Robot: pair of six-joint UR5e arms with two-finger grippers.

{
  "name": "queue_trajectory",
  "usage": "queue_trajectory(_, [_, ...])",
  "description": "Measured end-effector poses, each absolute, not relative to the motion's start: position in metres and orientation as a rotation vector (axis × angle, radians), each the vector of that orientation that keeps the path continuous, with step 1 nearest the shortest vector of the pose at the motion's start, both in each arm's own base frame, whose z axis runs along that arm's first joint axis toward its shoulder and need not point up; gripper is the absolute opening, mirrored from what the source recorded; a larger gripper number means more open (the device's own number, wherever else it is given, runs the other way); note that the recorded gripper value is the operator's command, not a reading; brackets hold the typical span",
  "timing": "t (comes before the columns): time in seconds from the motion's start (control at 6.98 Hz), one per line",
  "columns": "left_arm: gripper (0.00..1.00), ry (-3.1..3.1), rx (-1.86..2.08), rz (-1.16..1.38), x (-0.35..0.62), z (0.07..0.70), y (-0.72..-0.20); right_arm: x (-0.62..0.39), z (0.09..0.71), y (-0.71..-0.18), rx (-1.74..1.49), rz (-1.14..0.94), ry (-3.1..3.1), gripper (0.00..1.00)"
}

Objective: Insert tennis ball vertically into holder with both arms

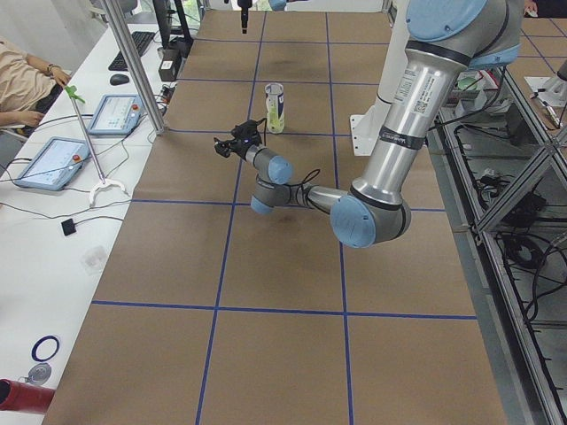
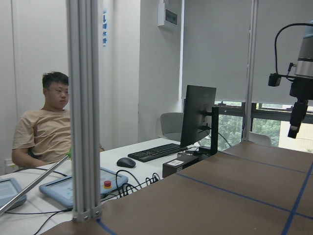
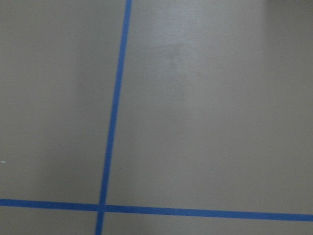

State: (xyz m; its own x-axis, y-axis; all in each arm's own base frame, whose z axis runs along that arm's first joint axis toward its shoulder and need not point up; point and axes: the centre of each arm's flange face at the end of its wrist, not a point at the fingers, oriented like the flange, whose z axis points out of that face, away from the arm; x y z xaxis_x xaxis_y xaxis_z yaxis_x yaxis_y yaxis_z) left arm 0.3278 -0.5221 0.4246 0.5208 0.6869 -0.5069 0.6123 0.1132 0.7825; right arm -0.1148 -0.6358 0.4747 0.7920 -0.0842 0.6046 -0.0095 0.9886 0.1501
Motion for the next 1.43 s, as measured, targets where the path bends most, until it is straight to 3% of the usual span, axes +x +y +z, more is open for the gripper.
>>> queue_trajectory(0.57, [0.99,0.895,1.214,0.127,0.086,0.544,-0.574,0.018,0.625,-0.646,0.143,-0.108,-0.674,1.00])
queue_trajectory(0.86, [0.99,0.847,1.061,0.115,0.004,0.561,-0.587,0.040,0.647,-0.631,0.126,-0.087,-0.705,1.00])
queue_trajectory(1.43, [0.99,0.742,0.894,0.169,-0.019,0.579,-0.603,0.043,0.653,-0.623,0.118,-0.078,-0.725,1.00])
